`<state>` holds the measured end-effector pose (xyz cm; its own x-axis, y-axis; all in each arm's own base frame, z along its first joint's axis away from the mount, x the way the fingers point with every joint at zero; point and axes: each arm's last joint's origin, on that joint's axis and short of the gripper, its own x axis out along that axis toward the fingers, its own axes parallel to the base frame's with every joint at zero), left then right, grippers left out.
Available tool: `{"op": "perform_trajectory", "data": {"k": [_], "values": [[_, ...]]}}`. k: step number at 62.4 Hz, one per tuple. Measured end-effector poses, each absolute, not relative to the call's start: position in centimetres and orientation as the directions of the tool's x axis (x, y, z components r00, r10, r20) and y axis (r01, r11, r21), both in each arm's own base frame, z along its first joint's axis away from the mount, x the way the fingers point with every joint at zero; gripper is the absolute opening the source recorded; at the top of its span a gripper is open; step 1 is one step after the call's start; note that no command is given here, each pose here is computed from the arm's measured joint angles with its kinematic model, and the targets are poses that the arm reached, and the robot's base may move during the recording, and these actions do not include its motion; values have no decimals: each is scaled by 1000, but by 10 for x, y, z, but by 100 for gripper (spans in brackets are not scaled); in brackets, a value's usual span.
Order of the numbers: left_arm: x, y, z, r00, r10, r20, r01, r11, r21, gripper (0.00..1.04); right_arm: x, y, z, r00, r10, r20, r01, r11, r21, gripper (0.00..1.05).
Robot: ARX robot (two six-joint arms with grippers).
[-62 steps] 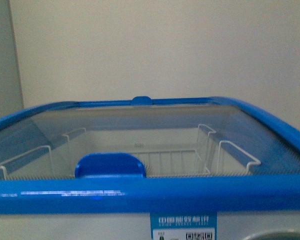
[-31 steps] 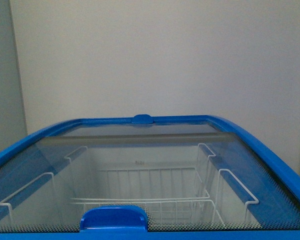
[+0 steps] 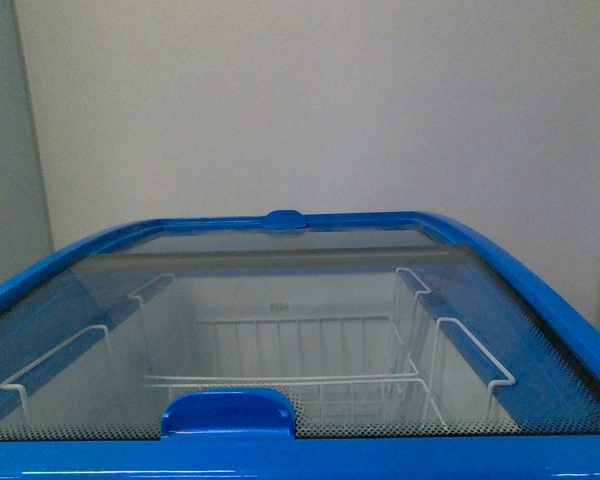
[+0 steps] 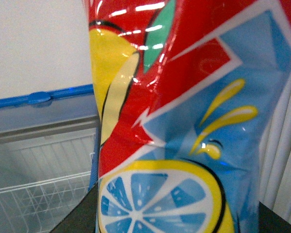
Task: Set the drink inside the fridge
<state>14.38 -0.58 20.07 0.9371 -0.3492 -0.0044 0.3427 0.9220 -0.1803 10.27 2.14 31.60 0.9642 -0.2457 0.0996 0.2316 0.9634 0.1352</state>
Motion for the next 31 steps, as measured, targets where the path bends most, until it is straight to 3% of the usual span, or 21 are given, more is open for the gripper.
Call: {"op": "perform_trajectory", "data": {"k": [6,14,31], "values": [[180,-24,223,869,-494,-22,494,869,21,97,103,21,316,964,-245,100,231,964,135,42],[202,-55,234,720,-685,-117,681,663,310,97,103,21,316,964,-245,100,231,963,135,42],[228,-80,223,590,-752,-295,720,324,613,97,103,21,316,964,-245,100,231,963,135,42]]}}
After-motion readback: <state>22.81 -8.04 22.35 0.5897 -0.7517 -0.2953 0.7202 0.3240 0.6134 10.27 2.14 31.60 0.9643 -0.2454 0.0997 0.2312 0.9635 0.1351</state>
